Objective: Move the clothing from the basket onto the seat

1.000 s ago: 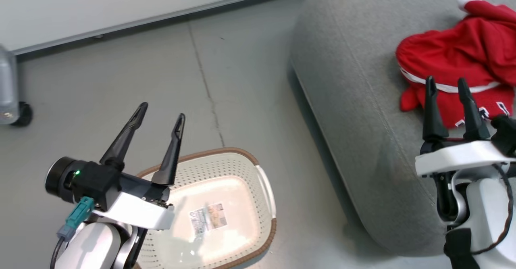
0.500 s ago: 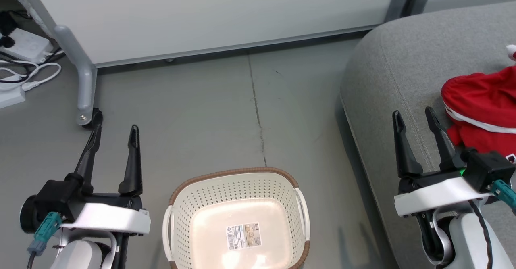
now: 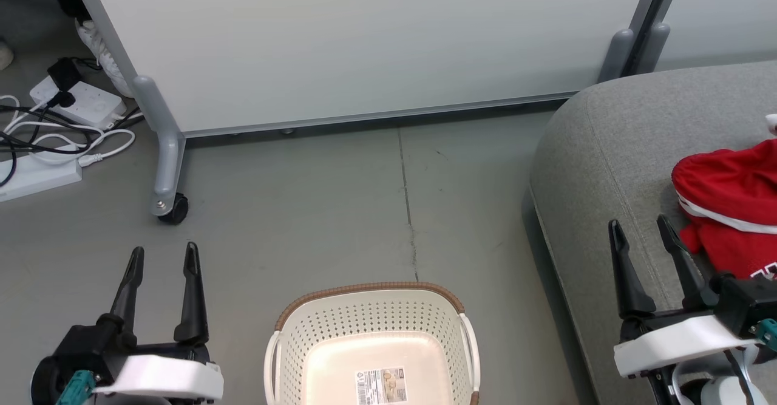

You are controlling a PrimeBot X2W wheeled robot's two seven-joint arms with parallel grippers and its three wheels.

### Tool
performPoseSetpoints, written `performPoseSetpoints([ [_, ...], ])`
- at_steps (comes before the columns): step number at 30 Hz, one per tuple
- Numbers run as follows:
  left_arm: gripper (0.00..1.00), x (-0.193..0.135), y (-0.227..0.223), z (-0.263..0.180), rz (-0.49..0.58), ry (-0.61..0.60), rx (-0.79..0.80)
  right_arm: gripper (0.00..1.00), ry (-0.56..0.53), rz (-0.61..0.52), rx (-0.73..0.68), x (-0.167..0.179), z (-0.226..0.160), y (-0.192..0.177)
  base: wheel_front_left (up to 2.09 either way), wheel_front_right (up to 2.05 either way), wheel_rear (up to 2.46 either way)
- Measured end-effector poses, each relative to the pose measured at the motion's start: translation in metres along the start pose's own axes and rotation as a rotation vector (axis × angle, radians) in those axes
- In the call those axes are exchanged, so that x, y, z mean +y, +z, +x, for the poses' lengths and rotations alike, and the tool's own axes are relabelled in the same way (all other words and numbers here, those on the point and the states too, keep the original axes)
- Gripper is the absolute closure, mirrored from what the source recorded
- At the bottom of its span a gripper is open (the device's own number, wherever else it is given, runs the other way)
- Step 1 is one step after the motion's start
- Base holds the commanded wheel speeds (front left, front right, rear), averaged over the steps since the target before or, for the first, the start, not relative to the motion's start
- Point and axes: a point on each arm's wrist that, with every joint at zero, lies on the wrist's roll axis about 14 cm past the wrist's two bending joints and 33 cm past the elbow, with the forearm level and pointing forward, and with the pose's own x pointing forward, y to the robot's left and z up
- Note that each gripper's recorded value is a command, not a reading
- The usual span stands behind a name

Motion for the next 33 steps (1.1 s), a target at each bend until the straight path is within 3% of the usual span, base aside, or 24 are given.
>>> performPoseSetpoints([
  [13,0.00,-0.009,-0.021,-0.025,0.109,-0.070,0.061,0.00,-0.015,-0.010,0.059,-0.002,-0.026,-0.006,0.00,0.00,0.00],
  [33,0.00,-0.010,-0.036,-0.033,0.148,-0.098,0.111,0.00,-0.021,-0.020,0.080,-0.004,-0.031,-0.007,0.00,0.00,0.00],
])
